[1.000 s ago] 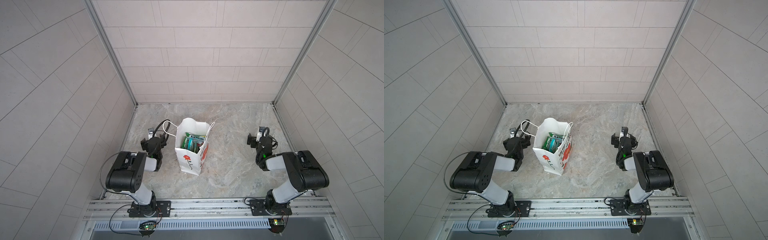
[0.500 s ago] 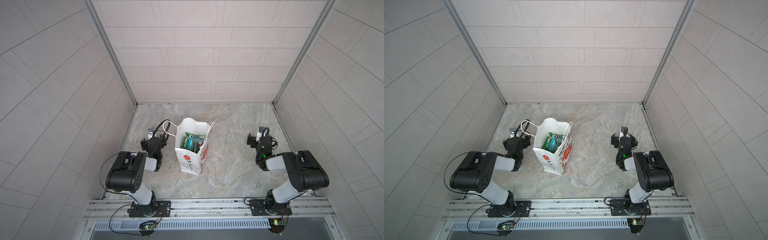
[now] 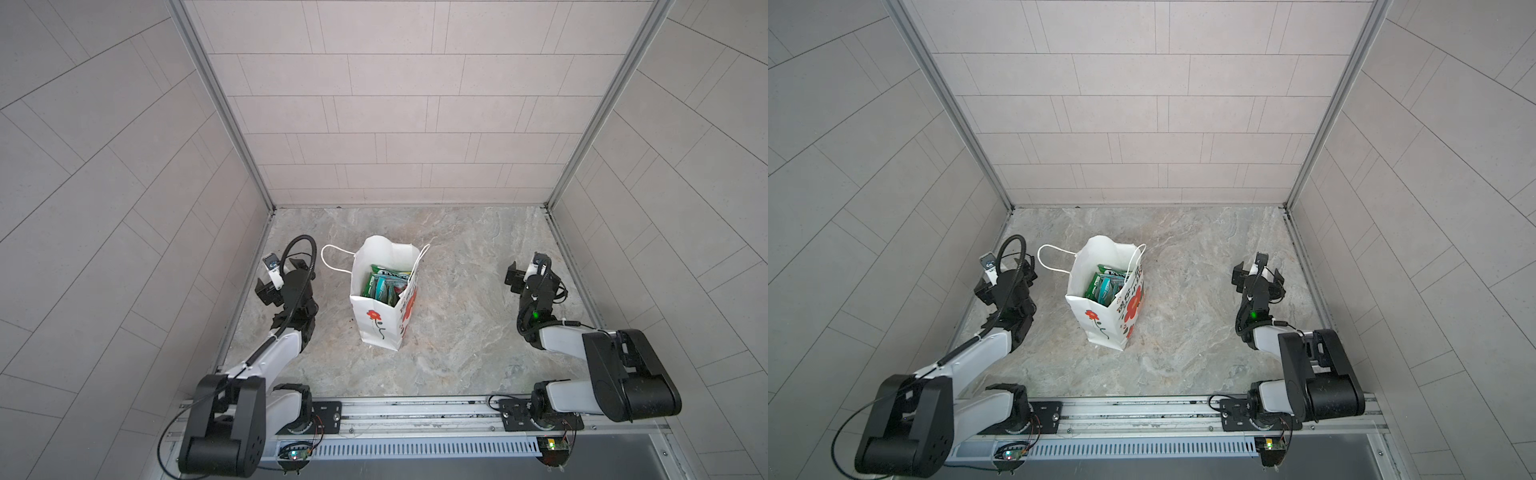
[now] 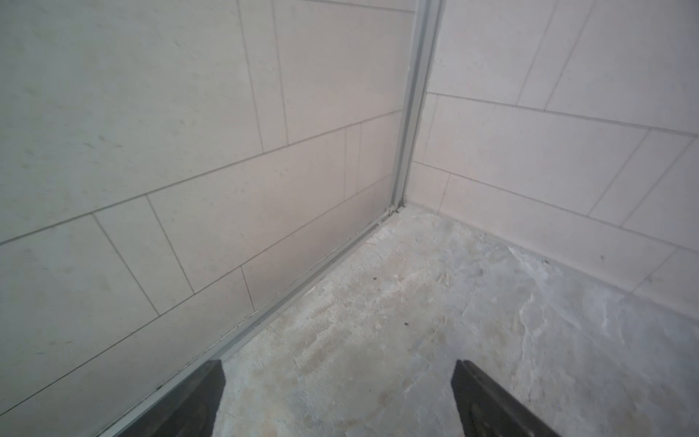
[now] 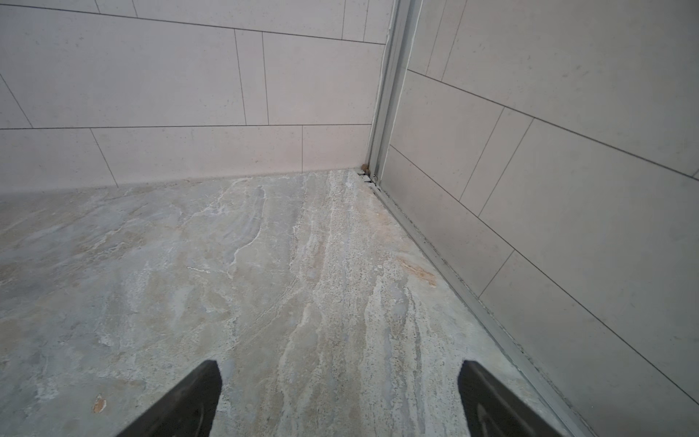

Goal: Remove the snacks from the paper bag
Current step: 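Raise both arms from the rest pose toward the paper bag, then reach the left gripper to the bag handle while the right gripper approaches the bag side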

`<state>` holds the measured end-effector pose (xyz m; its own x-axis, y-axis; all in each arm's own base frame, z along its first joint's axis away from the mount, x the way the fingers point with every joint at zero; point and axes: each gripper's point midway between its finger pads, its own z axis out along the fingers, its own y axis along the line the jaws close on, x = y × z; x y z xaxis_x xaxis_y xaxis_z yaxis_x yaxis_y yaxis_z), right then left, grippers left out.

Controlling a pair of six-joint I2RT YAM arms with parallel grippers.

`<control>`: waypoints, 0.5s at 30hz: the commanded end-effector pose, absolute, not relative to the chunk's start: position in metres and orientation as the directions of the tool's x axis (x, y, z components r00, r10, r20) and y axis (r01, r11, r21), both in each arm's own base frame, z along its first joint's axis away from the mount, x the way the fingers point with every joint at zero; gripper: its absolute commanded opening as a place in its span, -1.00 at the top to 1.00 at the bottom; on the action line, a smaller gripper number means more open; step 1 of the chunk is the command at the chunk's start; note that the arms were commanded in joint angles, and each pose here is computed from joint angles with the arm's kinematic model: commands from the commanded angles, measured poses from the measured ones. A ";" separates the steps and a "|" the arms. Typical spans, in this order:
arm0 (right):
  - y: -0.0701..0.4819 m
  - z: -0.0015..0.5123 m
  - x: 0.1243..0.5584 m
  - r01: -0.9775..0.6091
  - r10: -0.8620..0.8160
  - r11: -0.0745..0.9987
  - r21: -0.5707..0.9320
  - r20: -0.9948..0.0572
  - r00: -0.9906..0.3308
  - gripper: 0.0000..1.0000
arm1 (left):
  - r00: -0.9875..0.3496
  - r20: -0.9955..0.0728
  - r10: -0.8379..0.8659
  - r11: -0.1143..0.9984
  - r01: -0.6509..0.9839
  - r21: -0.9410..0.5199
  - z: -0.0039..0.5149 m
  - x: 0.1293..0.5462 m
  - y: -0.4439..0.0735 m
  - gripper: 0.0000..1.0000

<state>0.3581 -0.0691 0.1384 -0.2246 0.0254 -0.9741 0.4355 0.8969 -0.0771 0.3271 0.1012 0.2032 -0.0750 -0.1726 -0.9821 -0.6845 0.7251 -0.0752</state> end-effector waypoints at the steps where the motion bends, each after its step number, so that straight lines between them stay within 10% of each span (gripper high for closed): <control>1: -0.078 0.134 0.346 0.503 0.089 0.862 -0.061 -0.959 -0.270 -0.99 | -0.127 -0.963 -0.237 0.666 -0.743 -0.066 0.217 0.311 0.108 -1.00; 15: -0.013 0.161 0.360 0.188 0.193 0.974 0.123 -0.889 -0.416 -0.97 | -0.301 -0.865 -0.400 0.913 -0.215 -0.348 0.316 0.327 0.002 -1.00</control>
